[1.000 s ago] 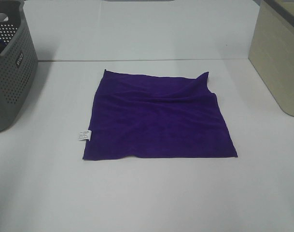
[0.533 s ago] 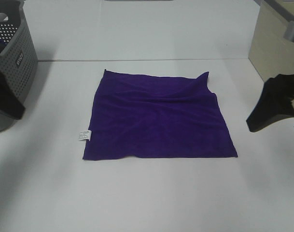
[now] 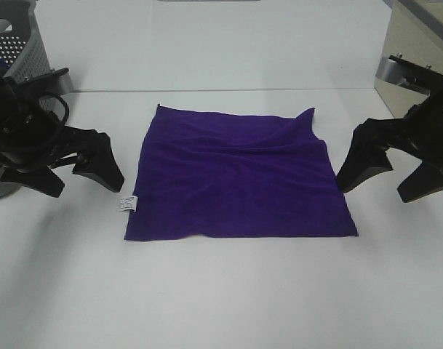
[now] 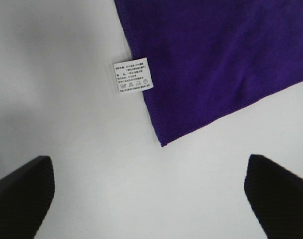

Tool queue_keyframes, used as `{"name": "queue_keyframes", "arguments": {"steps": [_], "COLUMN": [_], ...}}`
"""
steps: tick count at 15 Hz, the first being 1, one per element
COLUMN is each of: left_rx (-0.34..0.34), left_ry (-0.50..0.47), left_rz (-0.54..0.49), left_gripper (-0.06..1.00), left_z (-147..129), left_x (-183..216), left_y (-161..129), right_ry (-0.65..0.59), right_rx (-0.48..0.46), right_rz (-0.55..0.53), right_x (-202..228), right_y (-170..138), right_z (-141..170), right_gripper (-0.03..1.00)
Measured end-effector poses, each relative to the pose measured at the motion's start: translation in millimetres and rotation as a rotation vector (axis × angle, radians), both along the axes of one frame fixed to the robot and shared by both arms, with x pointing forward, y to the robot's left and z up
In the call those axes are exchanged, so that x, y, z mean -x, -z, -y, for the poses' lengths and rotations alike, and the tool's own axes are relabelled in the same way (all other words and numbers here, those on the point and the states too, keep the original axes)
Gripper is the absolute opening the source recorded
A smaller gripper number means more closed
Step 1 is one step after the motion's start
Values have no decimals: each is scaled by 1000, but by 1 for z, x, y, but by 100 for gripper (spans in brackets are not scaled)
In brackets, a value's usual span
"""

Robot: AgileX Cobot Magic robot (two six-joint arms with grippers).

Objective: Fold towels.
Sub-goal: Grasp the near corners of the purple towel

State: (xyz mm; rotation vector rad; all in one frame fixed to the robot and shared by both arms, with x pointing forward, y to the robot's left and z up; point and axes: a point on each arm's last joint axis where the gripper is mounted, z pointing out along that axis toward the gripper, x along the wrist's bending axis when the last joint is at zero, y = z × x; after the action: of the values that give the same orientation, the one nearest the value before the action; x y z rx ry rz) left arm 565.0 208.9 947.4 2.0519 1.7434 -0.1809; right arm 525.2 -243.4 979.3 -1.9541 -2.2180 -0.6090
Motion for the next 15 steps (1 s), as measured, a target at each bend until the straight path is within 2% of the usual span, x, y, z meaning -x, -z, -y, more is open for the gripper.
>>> {"name": "queue_keyframes", "arguments": {"steps": [4, 8, 15], "left_rx": [1, 7, 43], "left_ry": [5, 4, -20], "left_rz": [-10, -37, -133], "left_gripper": [96, 96, 95], "left_z": [0, 3, 11], "left_x": [1, -9, -34], "left_y": [0, 11, 47], "right_ry": [0, 7, -47], "right_rx": [0, 16, 104], "right_rz": [-4, -58, -68], "right_x": [-1, -28, -71], "right_y": [1, 27, 58], "right_z": [0, -1, 2], "right_gripper": [96, 95, 92]}}
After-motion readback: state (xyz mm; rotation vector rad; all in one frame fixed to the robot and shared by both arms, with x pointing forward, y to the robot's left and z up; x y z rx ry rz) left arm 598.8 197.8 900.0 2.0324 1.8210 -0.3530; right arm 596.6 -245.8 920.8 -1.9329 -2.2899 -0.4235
